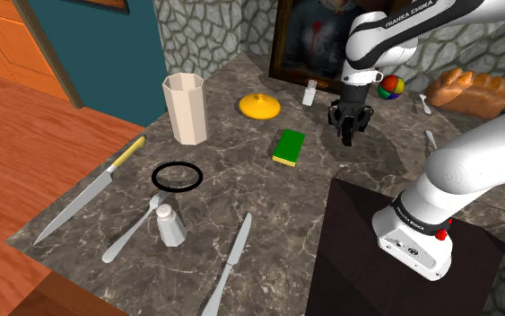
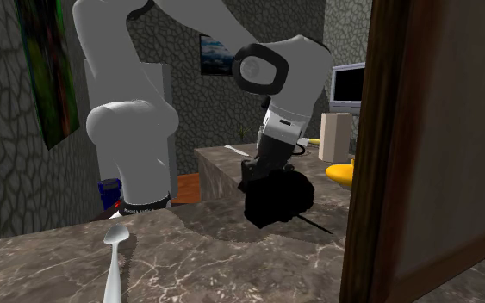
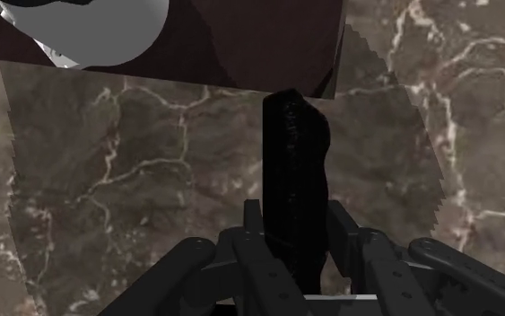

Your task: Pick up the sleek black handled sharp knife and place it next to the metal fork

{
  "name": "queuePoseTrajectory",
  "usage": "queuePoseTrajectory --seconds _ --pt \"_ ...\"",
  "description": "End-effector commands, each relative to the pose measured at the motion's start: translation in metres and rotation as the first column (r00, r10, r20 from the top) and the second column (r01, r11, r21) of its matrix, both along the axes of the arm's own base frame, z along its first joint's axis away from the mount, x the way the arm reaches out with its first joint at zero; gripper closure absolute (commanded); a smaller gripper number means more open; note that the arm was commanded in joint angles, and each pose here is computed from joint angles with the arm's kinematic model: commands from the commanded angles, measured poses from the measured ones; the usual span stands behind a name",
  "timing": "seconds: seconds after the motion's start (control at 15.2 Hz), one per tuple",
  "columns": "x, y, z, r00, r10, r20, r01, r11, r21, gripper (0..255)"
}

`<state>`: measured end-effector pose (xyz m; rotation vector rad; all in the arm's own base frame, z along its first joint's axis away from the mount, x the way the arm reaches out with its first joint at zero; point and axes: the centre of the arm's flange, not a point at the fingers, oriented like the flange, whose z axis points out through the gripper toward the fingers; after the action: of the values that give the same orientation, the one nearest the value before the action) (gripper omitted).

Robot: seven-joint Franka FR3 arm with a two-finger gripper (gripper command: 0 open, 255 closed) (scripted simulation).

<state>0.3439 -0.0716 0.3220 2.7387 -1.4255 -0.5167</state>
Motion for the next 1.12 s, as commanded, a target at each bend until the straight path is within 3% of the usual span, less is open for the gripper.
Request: queuePoseTrajectory --seconds 0.0,1.06 --pt "-0.001 0.000 0.009 1.000 -0.001 -0.003 0.001 1.000 0.000 255" --pt "-0.001 0.000 0.093 1.000 -0.001 -0.003 0.001 1.000 0.000 255"
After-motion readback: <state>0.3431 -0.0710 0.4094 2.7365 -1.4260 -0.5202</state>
